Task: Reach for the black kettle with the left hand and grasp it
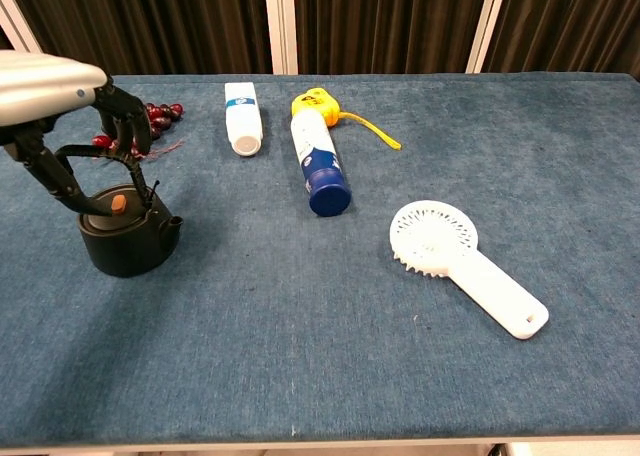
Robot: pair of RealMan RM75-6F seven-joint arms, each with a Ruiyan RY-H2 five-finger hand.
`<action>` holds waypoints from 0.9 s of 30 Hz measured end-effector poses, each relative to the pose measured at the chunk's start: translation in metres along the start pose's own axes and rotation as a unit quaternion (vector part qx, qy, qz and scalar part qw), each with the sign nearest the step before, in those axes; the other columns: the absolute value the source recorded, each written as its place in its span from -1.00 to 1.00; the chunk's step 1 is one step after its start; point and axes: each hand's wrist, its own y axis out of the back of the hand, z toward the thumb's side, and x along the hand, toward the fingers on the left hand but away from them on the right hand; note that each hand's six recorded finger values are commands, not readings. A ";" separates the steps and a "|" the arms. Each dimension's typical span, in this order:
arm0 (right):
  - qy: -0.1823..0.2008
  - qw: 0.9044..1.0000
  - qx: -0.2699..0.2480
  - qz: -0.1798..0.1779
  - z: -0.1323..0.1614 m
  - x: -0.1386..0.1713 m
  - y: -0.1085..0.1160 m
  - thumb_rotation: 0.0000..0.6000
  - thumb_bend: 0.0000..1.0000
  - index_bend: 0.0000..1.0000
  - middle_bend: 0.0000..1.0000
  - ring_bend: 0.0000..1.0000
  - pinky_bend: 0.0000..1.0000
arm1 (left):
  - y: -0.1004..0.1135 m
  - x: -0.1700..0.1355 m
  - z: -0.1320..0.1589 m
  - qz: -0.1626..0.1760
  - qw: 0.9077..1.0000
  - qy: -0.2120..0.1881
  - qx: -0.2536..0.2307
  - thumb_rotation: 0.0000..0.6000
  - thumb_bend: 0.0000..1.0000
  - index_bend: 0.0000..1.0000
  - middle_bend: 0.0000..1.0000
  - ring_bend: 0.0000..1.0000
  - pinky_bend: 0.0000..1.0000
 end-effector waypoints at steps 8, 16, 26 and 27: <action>-0.003 1.000 -0.001 0.002 -0.003 0.000 -0.001 1.00 -1.00 -1.00 -0.94 -1.00 -1.00 | -0.006 0.002 0.002 -0.007 1.000 0.013 0.014 1.00 -0.83 0.06 0.11 -0.13 -1.00; -0.005 1.000 -0.003 0.004 -0.005 0.001 -0.003 1.00 -1.00 -1.00 -0.94 -1.00 -1.00 | -0.012 0.004 0.005 -0.017 1.000 0.013 0.018 1.00 -0.83 0.15 0.23 -0.04 -1.00; -0.008 1.000 -0.003 0.005 -0.006 0.001 -0.004 1.00 -1.00 -1.00 -0.94 -1.00 -1.00 | -0.022 0.005 0.010 -0.032 0.999 0.009 0.016 0.93 -0.83 0.58 0.63 0.31 -1.00; -0.008 1.000 -0.003 0.005 -0.006 0.001 -0.004 1.00 -1.00 -1.00 -0.94 -1.00 -1.00 | -0.023 0.005 0.009 -0.035 0.999 0.010 0.015 0.90 -0.83 0.61 0.67 0.35 -1.00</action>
